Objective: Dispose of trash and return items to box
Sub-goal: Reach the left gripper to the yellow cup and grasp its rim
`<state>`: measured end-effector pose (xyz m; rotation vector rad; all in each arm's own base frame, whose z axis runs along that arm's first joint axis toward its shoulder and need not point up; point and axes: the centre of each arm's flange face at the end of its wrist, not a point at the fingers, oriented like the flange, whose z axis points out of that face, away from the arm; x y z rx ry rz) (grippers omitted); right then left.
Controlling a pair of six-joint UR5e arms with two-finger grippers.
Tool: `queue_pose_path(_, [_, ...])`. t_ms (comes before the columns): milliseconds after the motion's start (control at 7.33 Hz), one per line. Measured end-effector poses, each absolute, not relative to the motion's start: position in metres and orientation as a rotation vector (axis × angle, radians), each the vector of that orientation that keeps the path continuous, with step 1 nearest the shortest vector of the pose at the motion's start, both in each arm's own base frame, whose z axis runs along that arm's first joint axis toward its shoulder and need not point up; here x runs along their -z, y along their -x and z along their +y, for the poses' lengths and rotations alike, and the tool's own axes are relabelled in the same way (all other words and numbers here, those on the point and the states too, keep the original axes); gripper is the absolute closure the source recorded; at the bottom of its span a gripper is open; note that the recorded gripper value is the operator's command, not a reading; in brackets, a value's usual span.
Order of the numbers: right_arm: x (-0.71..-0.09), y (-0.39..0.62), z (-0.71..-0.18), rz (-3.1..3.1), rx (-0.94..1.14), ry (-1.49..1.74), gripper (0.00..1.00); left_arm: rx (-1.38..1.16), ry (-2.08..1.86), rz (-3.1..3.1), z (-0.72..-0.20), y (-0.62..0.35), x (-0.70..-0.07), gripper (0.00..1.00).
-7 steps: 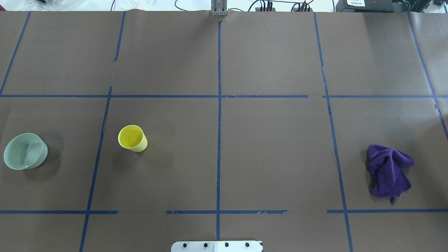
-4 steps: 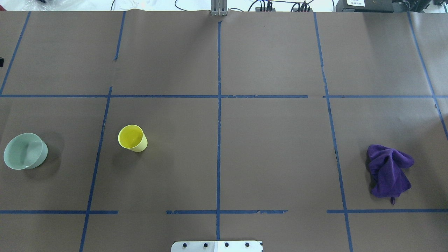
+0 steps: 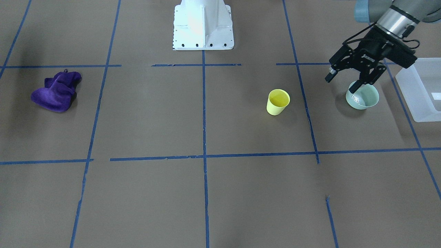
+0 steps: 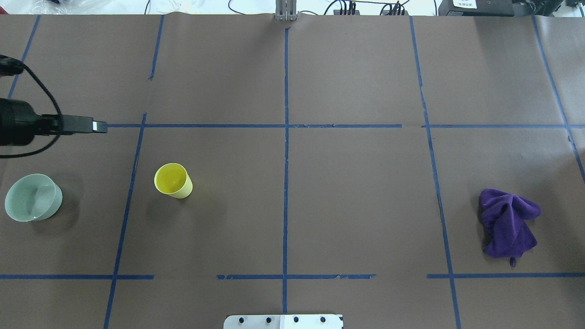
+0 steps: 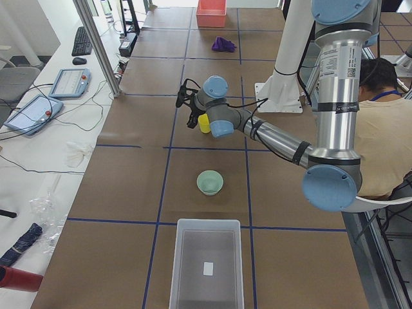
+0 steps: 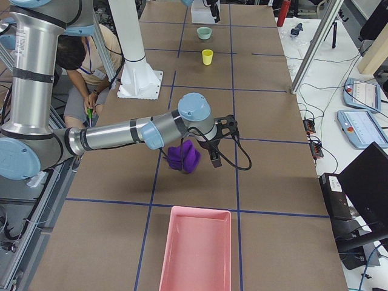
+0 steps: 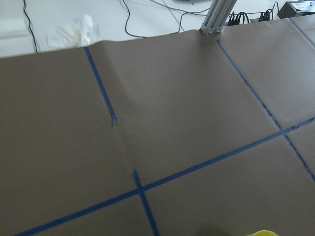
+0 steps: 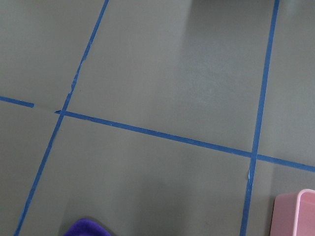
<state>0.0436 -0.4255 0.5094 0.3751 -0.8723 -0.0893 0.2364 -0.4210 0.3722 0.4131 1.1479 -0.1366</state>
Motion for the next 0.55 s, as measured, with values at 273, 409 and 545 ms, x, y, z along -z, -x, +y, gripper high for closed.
queue_pose_path(273, [-0.512,-0.044,-0.425,-0.871,0.087,-0.372,0.0,0.271,-0.339,1.053,-0.408,-0.296,-0.376,0.35])
queue_pose_path(409, [-0.513,-0.044,-0.425,-0.871,0.086,-0.37,0.0,0.297,-0.319,1.02,-0.4,-0.316,-0.378,0.36])
queue_pose_path(545, [-0.514,-0.044,-0.424,-0.871,0.085,-0.368,0.0,0.308,-0.301,1.006,-0.395,-0.331,-0.38,0.36])
